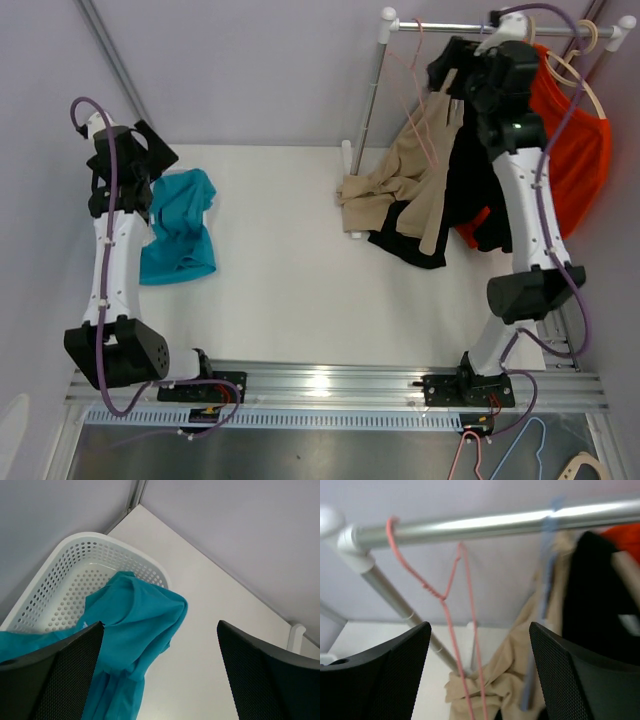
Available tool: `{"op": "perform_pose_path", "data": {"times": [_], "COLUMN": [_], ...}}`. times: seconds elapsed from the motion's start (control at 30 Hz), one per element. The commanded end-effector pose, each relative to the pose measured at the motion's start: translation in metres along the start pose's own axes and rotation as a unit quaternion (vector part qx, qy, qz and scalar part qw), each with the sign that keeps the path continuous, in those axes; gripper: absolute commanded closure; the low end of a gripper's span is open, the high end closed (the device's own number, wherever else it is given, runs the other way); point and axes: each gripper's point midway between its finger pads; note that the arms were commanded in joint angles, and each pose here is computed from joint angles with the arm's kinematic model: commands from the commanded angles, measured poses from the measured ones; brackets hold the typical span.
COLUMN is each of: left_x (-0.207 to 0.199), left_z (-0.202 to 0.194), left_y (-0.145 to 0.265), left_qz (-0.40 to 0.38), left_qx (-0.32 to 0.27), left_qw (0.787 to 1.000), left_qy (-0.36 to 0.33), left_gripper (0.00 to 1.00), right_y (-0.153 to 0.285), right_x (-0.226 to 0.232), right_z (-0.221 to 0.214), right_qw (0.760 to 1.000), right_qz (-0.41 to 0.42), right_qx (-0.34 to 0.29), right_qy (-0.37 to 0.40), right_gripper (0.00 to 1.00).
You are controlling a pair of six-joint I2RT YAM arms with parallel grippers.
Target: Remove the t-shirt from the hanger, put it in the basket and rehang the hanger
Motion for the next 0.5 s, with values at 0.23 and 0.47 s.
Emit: {"op": "perform_pose_path", "data": {"times": [0.23,0.47], "left_x": [-0.051,-0.103], "left_z": [0.046,0.047], "left_y": [0.106,0.151], "left_qz": [-0.116,-0.216], "left_qx": [-0.117,-0.135], "left_qw": [0.986,0.966], "left_qy": [-0.002,-0.040], "left_gripper": [0.01,0.00], "right_y": [0.065,0.032], "right_x": [-0.056,-0.071], "right_z": [0.062,0.034], "right_qw": [0.997,0.998], "right_qz": [-0.068,-0.058], "right_qx": [-0.046,-0.007], "right_qy": [-0.008,-0.023], "right_gripper": [0.15,0.16]}}
Point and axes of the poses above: each gripper's point midway between its finger pads, its own y axis back along the fingers, its own x axis along the line the jaws close on, z = x × y, and after that the axes turned 5 degrees about -y, right-handed
